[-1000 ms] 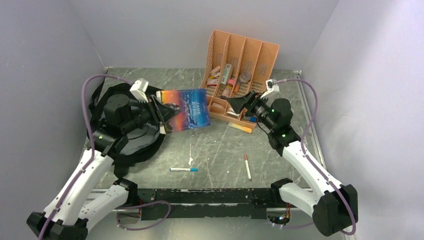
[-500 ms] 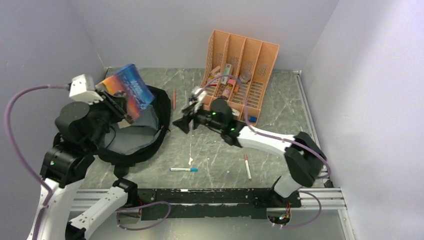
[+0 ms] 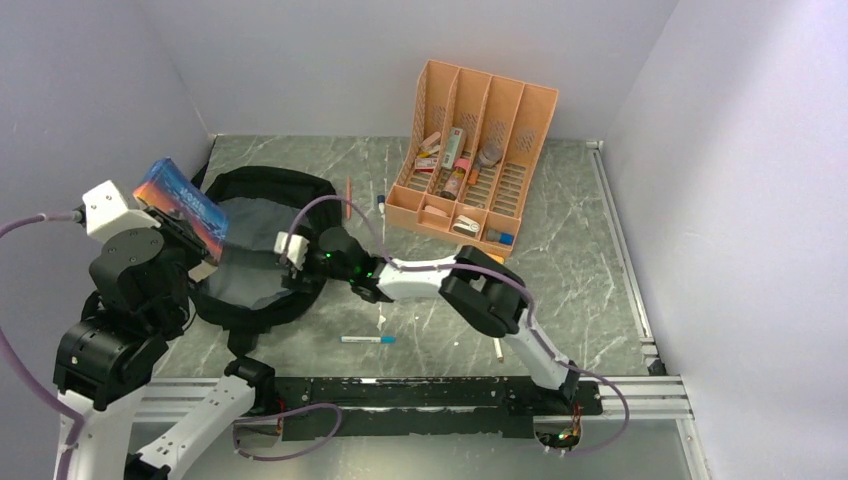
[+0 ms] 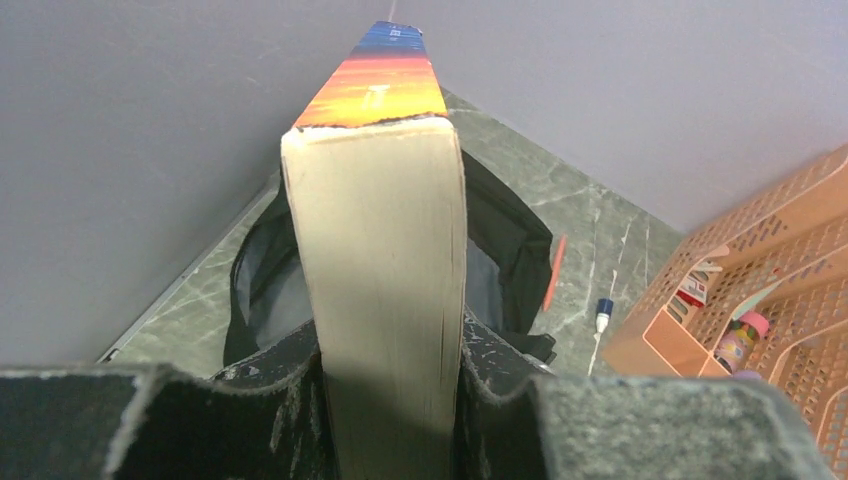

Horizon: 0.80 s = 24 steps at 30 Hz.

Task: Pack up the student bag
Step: Place the book in the student bag.

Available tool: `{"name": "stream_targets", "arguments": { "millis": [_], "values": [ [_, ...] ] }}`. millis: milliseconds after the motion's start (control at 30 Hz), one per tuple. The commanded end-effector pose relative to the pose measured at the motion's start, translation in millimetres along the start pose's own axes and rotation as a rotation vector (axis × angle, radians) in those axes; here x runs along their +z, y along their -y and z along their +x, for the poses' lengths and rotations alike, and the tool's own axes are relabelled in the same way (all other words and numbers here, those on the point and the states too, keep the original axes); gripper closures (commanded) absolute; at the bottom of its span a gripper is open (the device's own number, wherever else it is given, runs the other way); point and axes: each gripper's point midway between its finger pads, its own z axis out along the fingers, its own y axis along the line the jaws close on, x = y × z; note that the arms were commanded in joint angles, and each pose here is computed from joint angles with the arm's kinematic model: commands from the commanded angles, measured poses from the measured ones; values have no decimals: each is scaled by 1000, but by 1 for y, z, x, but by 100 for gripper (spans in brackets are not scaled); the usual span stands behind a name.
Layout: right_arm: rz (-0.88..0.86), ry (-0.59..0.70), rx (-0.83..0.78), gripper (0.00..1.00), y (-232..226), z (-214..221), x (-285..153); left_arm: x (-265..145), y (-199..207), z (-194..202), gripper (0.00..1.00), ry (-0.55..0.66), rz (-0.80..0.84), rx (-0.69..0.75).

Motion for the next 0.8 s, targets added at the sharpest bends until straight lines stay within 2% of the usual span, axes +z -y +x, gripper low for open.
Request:
{"name": "stream_targets", "arguments": {
  "millis": [0, 233, 467, 567, 700, 767],
  "values": [
    [151, -11, -181, 16, 39, -7, 23, -11, -5, -49, 95, 162, -16, -142],
    [138, -112, -318, 20, 38, 29, 49, -4, -5, -32, 95, 125, -34, -120],
    [154, -155, -402, 24, 40, 46, 61, 4, -4, -13, 95, 77, -47, -104],
    [204, -138, -407, 33, 48, 40, 64, 6, -5, -3, 95, 47, -59, -95],
    [230, -103, -362, 57, 54, 23, 65, 6, -9, 5, 95, 32, -70, -103],
    [233, -75, -336, 63, 56, 13, 64, 5, -9, 9, 95, 27, -61, -116]
  ]
}}
